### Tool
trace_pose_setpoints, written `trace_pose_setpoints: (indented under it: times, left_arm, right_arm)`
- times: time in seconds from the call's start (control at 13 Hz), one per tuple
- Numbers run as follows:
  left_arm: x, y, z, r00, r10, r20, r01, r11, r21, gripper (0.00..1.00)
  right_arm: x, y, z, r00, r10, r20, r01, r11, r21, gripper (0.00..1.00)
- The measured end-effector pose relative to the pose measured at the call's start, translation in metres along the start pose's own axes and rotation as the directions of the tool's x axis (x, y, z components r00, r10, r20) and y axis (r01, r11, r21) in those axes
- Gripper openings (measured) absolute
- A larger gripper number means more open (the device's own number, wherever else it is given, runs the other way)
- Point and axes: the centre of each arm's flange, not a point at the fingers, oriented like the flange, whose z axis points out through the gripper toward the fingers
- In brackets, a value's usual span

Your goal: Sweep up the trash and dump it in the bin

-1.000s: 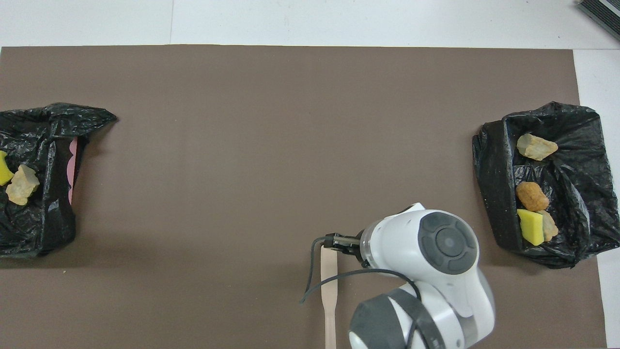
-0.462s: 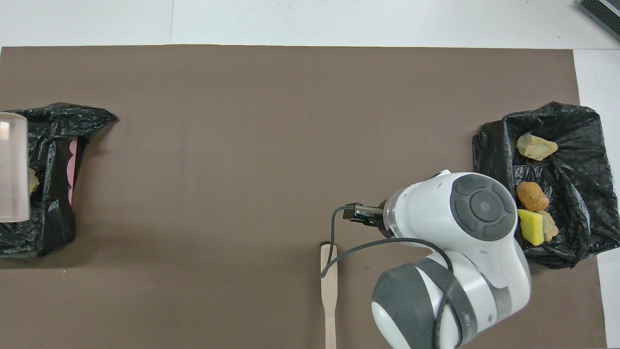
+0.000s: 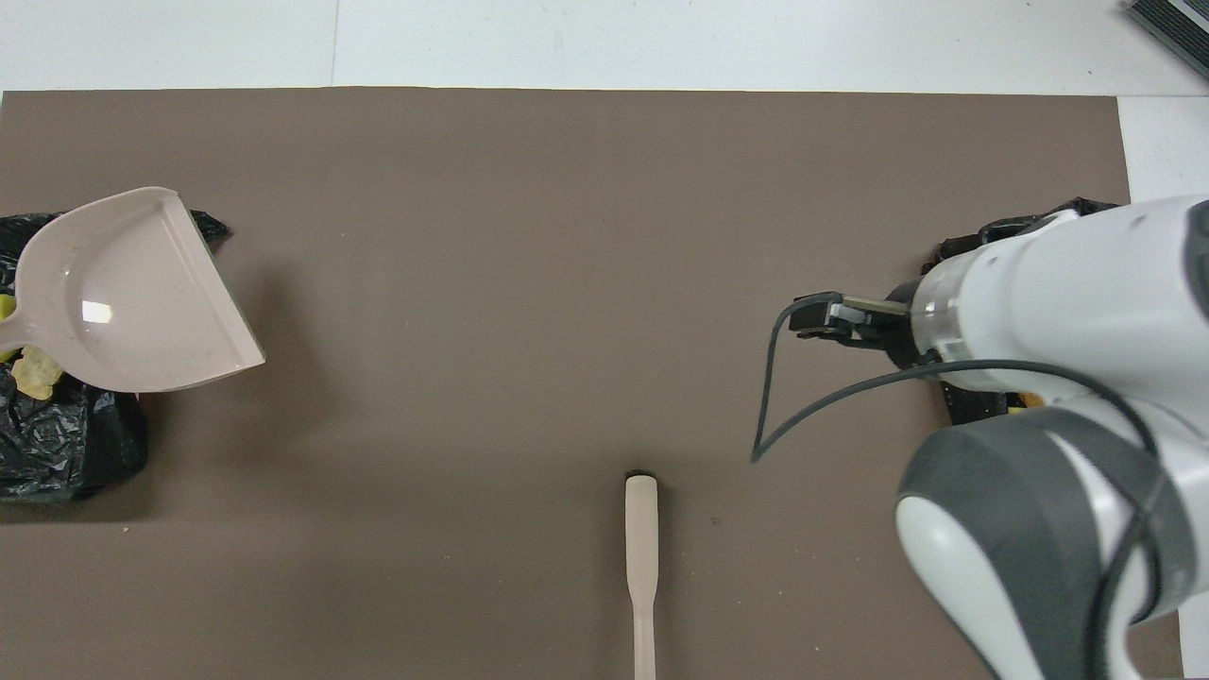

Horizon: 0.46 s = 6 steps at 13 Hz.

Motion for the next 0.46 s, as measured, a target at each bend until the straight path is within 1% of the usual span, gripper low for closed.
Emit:
trace_pose_setpoints:
  times: [0.15,0.31,0.46]
  left_arm:
    - [0.038,0.021,-0.009,0.996,-0.090,-0.024,0.090,0.995,-0.033,0.31]
    - [0.081,0.050,-0.022,0.979,-0.199,-0.037,0.196,0.979,-0.059,0.31]
    - [0.122,0.083,-0.037,0.951,-0.305,-0.055,0.299,0.950,-0.090,0.31]
  right_arm:
    - [0.019,0.034,-0.025,1.000,-0.007,0.019,0.008,1.000,-0.014,1.00]
    - [0.032,0.056,-0.042,0.998,-0.042,0.042,0.045,0.997,-0.066,1.00]
    - [0.038,0.064,-0.053,0.996,-0.067,0.057,0.073,0.990,-0.118,1.00]
